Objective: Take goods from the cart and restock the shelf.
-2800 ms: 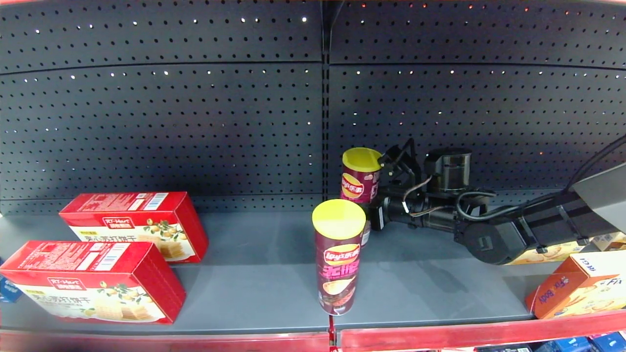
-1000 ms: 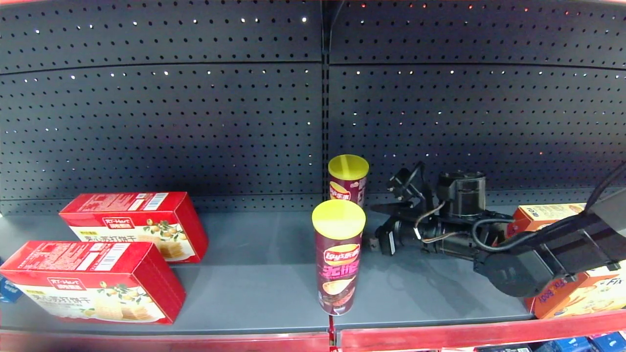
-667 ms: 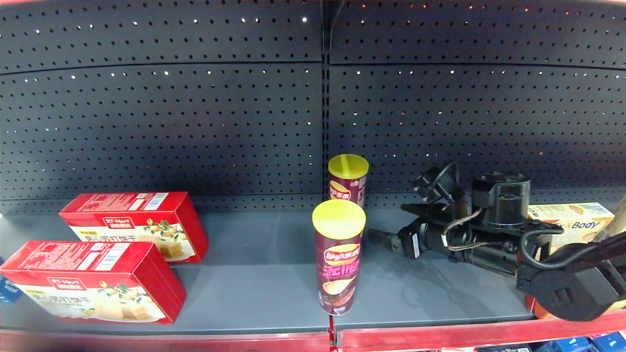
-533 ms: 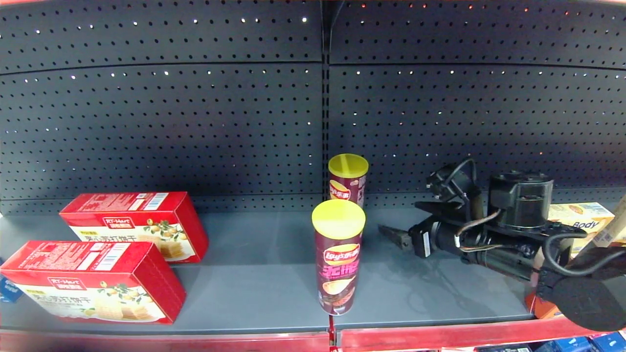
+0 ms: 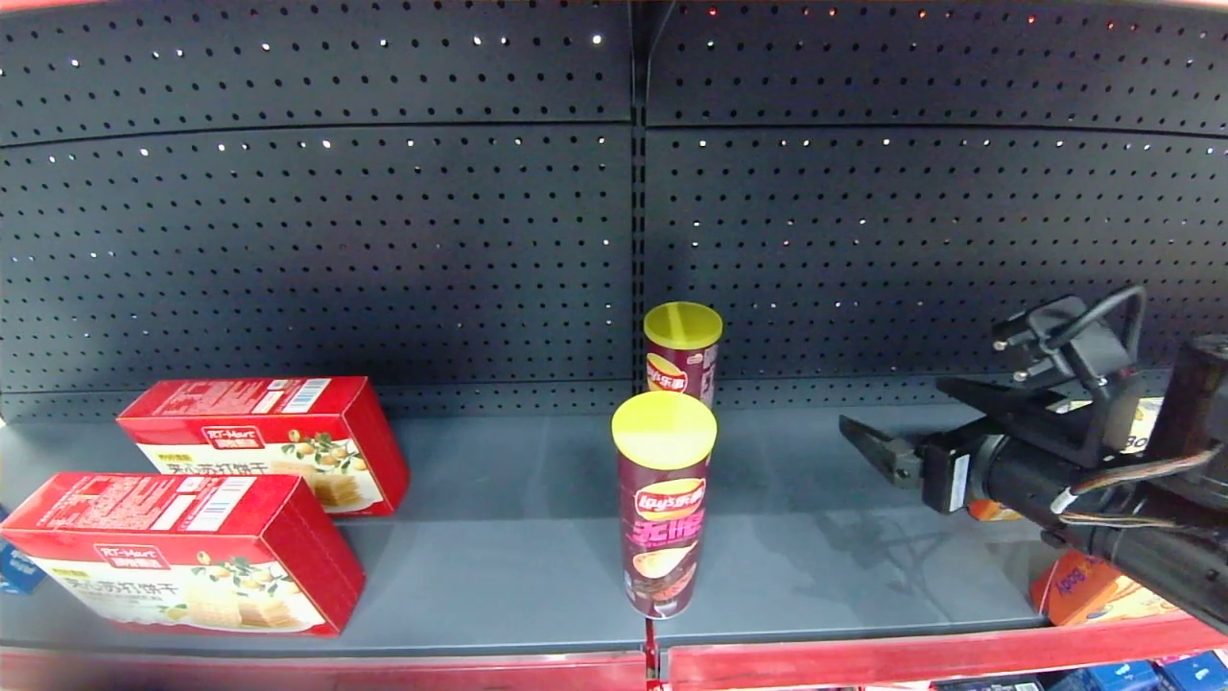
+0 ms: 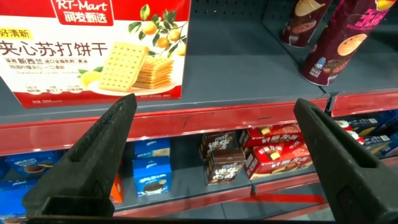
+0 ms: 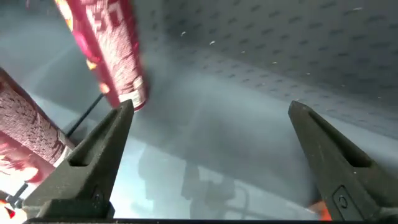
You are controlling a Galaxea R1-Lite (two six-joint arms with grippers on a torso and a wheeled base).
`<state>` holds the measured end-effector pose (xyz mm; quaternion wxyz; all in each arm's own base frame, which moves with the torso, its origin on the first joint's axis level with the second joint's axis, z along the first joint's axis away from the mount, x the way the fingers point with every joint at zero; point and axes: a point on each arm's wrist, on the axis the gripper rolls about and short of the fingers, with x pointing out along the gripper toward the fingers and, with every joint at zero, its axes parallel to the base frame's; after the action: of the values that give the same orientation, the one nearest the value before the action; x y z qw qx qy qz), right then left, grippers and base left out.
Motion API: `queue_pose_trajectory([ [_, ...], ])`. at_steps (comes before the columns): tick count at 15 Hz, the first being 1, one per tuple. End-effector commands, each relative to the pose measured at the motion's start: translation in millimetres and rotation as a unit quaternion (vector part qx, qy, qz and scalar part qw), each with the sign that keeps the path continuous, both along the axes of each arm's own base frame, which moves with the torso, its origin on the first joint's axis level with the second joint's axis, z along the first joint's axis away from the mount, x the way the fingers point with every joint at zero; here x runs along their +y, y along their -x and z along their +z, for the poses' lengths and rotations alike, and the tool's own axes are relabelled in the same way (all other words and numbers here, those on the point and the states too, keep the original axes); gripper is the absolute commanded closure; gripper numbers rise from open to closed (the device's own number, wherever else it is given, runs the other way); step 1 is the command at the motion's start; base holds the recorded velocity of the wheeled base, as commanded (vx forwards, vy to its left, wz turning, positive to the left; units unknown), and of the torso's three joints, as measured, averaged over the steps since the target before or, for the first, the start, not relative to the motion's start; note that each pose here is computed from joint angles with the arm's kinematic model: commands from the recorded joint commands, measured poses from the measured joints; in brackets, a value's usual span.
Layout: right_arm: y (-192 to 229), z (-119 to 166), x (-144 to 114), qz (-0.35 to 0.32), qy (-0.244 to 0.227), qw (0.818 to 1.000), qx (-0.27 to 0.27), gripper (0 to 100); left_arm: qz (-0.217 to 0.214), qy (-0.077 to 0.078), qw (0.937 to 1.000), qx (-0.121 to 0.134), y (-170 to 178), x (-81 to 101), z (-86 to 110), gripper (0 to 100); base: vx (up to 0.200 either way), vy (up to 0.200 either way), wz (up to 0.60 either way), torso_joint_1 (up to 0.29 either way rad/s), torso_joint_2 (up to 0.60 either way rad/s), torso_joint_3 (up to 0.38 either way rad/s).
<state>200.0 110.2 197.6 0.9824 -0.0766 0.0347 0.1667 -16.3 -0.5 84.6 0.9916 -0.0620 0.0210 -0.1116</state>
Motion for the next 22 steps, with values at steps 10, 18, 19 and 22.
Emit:
queue_pose_trajectory([
  [10,40.4,33.7,-47.8,-0.098,-0.035,0.992,-0.076,0,-0.004,-0.186,0.9807,0.061,-58.5,-5.8,66.0,0,0.0,0.0,0.0,0.0,0.0,0.0],
  [18,57.1,19.5,-73.6,-0.155,-0.027,0.985,-0.07,0,0.017,-0.217,0.9689,0.118,-131.4,-38.9,68.7,0,0.0,0.0,0.0,0.0,0.0,0.0],
  [19,61.2,13.9,-76.7,-0.161,-0.024,0.985,-0.064,0,-0.013,-0.201,0.9737,0.106,-133.1,-49.4,73.2,0,0.0,0.0,0.0,0.0,0.0,0.0],
  [22,68.2,8.7,-84.9,-0.183,-0.021,0.981,-0.064,0,-0.058,-0.207,0.9686,0.125,-135.5,-62.5,71.5,0,0.0,0.0,0.0,0.0,0.0,0.0],
])
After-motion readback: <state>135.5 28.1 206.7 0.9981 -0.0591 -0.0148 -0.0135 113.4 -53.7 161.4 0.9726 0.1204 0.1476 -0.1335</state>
